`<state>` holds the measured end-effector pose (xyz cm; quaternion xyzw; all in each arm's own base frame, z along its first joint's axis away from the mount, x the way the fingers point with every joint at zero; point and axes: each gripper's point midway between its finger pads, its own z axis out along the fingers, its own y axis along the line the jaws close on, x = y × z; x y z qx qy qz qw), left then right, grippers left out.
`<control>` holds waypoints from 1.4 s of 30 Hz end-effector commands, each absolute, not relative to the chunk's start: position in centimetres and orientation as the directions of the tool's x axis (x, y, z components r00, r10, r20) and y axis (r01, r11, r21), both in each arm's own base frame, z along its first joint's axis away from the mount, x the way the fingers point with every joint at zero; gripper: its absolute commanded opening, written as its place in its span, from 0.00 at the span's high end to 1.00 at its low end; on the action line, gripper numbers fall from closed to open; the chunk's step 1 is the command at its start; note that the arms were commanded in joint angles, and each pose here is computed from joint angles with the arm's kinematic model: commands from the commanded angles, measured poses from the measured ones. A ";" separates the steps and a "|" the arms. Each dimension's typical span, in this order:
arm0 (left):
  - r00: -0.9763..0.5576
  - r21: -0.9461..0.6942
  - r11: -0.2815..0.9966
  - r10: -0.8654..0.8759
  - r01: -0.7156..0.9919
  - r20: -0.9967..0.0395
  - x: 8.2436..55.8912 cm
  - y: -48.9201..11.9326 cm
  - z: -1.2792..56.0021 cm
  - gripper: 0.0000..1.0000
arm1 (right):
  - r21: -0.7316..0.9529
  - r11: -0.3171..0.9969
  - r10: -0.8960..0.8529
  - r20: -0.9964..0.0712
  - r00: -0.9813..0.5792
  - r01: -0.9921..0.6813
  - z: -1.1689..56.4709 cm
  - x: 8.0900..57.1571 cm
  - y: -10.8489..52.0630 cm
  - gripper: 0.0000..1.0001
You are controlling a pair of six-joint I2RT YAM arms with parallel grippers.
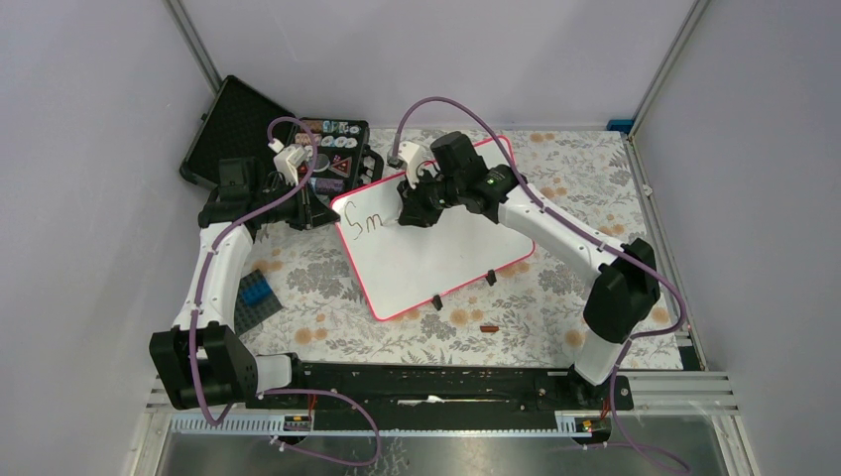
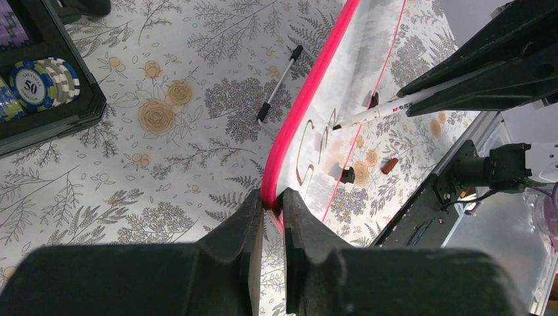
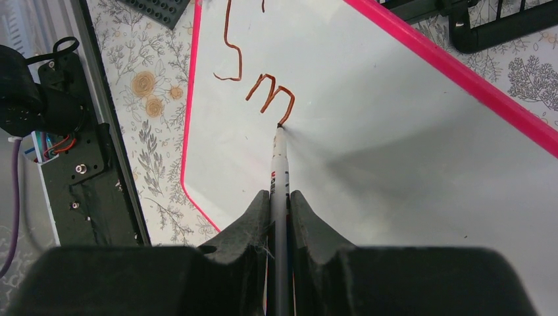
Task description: Write a sentence on the whiteboard
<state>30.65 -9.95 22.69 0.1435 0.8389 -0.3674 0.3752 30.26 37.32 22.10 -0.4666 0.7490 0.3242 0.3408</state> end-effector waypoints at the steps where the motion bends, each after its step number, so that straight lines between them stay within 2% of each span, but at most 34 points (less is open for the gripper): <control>1: -0.584 -0.422 0.698 -0.006 0.578 -0.812 31.4 -9.7 24.4 1.00 | 0.117 0.347 -0.440 -0.856 -0.272 -0.930 25.6 30.2 36.6 1.00; 9: -0.584 -0.424 0.695 -0.007 0.580 -0.812 31.2 -9.7 24.5 1.00 | 0.102 0.385 -0.411 -0.871 -0.270 -0.917 26.5 31.4 35.8 1.00; 29: -0.584 -0.421 0.696 -0.005 0.581 -0.812 31.3 -9.7 24.4 1.00 | 0.135 0.357 -0.397 -0.874 -0.281 -0.924 26.5 31.7 37.6 1.00; 42: -0.583 -0.420 0.700 -0.005 0.578 -0.812 31.3 -9.6 24.4 1.00 | 0.099 0.395 -0.426 -0.861 -0.277 -0.913 25.3 32.7 37.1 1.00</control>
